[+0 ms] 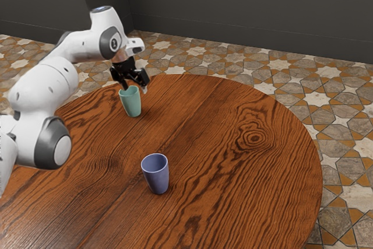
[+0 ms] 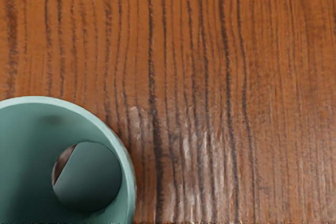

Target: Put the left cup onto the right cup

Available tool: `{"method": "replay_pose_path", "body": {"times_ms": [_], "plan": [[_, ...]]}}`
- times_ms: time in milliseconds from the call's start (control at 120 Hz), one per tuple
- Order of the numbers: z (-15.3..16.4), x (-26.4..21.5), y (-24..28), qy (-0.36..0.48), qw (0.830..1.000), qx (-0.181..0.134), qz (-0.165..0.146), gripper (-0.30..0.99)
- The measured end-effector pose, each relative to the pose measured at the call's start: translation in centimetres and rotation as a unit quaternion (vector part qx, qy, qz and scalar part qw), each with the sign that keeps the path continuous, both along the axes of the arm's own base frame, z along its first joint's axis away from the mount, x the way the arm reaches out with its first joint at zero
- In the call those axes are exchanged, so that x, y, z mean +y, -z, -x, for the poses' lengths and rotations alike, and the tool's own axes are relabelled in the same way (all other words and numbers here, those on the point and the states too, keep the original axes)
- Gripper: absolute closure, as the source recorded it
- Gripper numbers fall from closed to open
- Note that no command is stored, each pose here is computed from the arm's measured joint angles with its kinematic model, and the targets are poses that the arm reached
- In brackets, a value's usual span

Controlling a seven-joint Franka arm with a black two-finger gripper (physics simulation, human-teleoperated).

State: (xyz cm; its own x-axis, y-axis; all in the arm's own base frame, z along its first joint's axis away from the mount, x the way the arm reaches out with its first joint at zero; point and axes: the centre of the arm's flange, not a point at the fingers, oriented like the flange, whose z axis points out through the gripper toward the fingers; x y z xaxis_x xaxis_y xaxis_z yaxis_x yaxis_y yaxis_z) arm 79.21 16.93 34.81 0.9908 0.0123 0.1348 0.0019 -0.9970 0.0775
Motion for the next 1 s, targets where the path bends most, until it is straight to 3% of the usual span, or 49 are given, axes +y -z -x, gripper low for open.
{"method": "replay_pose_path", "body": {"times_ms": [433, 808, 883, 1000], "plan": [[0.0, 0.1, 1.4, -0.003, 1.000, 0.009, 0.006, 0.00], [-0.7, 0.6, 2.5, -0.008, 1.000, -0.019, -0.007, 0.00], [-0.8, 0.7, 2.5, -0.009, 1.000, -0.025, -0.010, 0.06], [-0.9, 0.7, 2.8, -0.010, 0.999, -0.029, -0.011, 0.30]]}}
